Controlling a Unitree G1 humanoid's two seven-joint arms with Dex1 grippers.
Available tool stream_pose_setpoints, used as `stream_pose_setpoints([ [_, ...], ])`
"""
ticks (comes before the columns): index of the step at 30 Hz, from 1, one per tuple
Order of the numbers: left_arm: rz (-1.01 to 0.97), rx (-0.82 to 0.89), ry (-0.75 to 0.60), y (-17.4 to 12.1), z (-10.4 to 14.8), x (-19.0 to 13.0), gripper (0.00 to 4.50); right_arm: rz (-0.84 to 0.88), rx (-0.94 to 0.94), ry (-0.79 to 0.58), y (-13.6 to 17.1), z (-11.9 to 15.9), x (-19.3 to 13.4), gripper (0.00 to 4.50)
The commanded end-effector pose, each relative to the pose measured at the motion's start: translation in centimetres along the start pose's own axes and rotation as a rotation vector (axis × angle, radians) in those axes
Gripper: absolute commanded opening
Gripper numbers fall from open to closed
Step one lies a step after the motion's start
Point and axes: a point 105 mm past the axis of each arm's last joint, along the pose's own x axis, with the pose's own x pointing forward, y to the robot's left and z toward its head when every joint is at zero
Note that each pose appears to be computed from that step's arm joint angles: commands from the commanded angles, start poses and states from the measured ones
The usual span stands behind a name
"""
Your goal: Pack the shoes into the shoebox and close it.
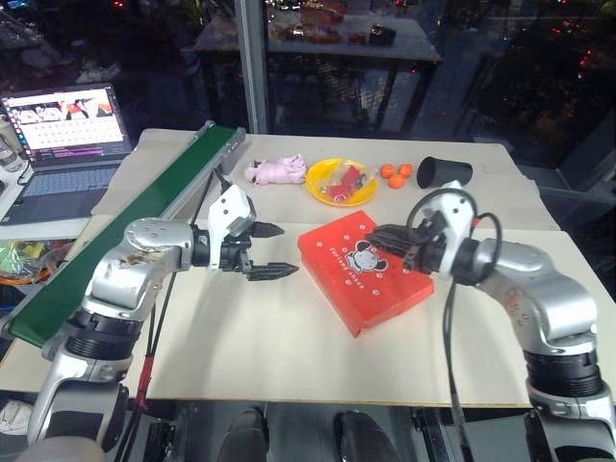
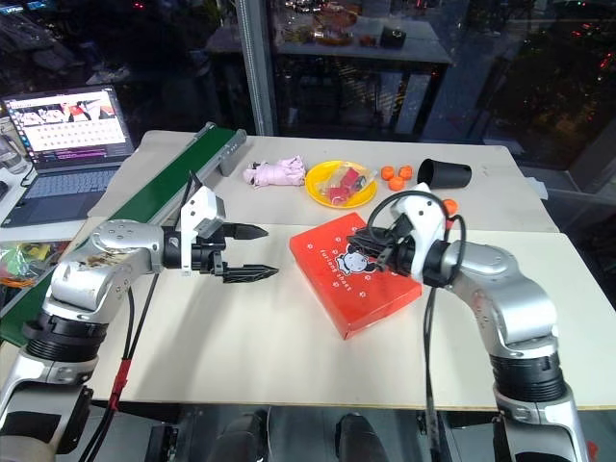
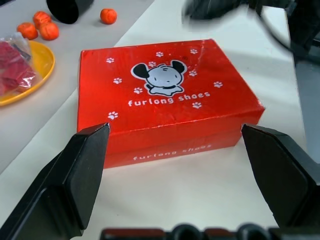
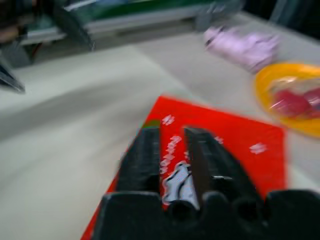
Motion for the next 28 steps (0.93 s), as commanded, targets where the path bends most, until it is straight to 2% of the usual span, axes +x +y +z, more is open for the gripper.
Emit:
stream_pose_setpoints([
  [1, 0.070, 0.023, -0.075, 0.6, 1.0, -0.7, 4.50, -0.148, -0.004, -0.028, -2.0, 0.3, -2.5, 2.67],
  [3, 0.155, -0.010, -0.127, 1.4, 0.6, -1.1, 4.50, -0.294, -0.004, -0.006, -4.0, -1.1, -4.8, 3.35],
  [5, 0.207, -0.052, -0.118, 1.7, -0.9, -1.4, 4.50, -0.418, 0.021, -0.006, -5.3, -2.4, -6.9, 4.10],
  [7, 0.246, -0.078, -0.101, 1.5, -2.7, -1.6, 4.50, -0.526, 0.058, -0.017, -5.9, -3.8, -8.7, 4.46],
  [12, 0.402, -0.134, -0.113, 2.0, -5.8, -2.0, 4.50, -0.799, 0.091, -0.041, -7.0, -7.0, -12.6, 4.46],
  [15, 0.574, -0.176, -0.082, 2.8, -9.6, -2.3, 4.50, -0.925, 0.150, -0.037, -6.1, -10.9, -13.5, 4.46],
  [22, 0.655, -0.260, -0.064, -0.1, -14.0, -1.2, 4.50, -0.954, 0.196, -0.026, -4.4, -14.4, -12.4, 4.46],
  [28, 0.684, -0.254, -0.078, -1.0, -14.2, -0.5, 4.50, -0.949, 0.187, -0.016, -4.1, -15.4, -11.7, 4.46],
])
